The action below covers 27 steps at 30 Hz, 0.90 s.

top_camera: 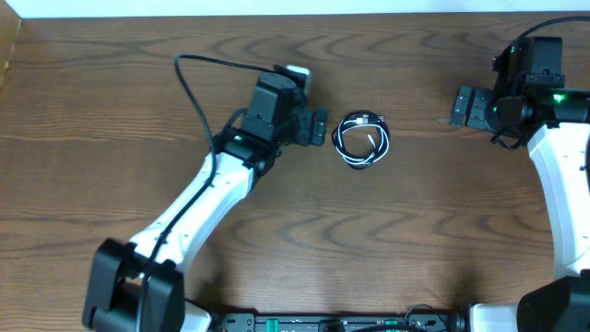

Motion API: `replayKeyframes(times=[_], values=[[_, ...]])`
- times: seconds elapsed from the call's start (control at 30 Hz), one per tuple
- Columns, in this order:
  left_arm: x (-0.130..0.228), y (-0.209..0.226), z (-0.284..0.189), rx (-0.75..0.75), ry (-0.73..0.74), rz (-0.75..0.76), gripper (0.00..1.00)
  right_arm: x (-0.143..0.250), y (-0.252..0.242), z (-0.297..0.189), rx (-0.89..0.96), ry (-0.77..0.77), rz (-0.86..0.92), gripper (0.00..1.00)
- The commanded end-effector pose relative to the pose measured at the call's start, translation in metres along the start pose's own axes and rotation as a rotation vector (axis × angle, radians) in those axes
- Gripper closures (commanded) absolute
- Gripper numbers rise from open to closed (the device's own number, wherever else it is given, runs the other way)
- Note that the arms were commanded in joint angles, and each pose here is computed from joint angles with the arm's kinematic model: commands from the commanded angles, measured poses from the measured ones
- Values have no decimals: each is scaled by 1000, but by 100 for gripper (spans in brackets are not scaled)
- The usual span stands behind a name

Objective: Untangle cables

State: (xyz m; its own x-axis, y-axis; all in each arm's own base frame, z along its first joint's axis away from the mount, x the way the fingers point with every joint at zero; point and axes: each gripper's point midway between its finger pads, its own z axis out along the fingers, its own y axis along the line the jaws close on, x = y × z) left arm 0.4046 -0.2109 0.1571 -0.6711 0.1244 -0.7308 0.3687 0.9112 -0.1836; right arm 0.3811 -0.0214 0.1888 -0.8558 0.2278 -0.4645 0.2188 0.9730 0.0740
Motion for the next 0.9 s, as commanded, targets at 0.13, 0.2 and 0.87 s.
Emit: replayKeyframes(times=[0.13,0.2,0.87], values=[[4,-39,24,139,9,104,2,-8,4,-3,-24,-23,-77,1],[9,-47,31,154,15,155,2,-8,4,-3,-24,-24,-78,1],[67,-85,80,261,120,353,2,5,2,13,-22,1,-88,1]])
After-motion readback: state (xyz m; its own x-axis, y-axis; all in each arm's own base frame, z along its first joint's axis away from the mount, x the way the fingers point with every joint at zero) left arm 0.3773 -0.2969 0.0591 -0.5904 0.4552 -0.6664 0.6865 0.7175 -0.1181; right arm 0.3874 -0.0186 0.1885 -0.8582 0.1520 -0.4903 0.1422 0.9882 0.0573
